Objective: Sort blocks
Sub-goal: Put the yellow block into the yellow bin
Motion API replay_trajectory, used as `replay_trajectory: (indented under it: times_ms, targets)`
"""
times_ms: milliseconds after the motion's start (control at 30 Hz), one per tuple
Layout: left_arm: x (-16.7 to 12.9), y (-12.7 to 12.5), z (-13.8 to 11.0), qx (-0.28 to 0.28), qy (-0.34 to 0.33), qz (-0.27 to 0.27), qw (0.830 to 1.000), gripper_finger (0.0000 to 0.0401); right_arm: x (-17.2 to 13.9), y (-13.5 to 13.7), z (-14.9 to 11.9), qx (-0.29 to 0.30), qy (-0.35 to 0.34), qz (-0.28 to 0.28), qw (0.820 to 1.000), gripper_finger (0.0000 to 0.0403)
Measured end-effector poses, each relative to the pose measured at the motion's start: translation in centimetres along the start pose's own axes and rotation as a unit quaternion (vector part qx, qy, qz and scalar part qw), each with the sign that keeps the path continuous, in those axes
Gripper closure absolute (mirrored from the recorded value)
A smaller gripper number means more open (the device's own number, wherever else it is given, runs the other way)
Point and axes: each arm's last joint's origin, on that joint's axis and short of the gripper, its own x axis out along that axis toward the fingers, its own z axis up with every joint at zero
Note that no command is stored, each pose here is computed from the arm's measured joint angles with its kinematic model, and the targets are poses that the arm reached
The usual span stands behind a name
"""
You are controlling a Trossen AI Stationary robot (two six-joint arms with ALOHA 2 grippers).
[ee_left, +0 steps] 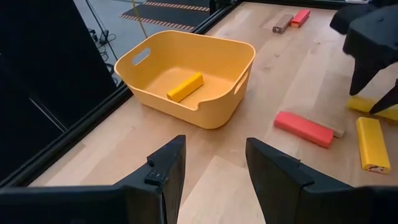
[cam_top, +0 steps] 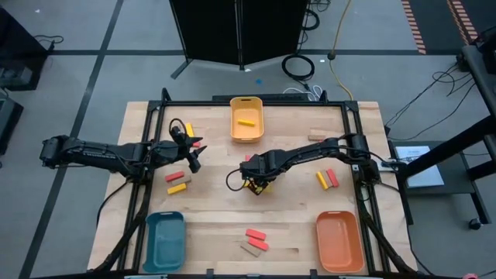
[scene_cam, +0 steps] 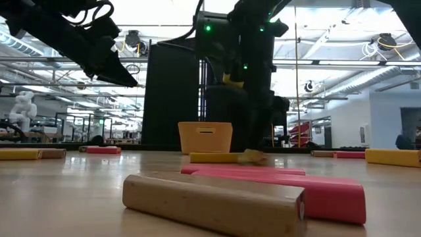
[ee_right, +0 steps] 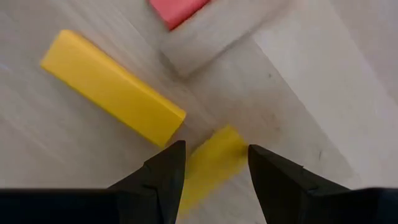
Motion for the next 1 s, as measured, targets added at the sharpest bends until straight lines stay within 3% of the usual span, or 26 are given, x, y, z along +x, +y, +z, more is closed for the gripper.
replay_trajectory:
  times_ms: [733,900,1000]
  targets:
    - [0.0,0.0,0.0,-0.001,-0.001,0.000,1.000,0.0235,-0.6,1.0,-2.1,-0.012,0.019,-0.022,1.000,0.0234]
    - [0.0,0.0,0.0,0.000,0.000,-0.006,1.000,0.0235,1.2,0.2,-3.2,0.002,0.039,-0.030,0.999,0.0234]
    - [0.0,0.0,0.0,0.000,0.000,-0.006,1.000,0.0235,2.3,0.0,-3.7,0.003,0.041,0.002,0.999,0.0234]
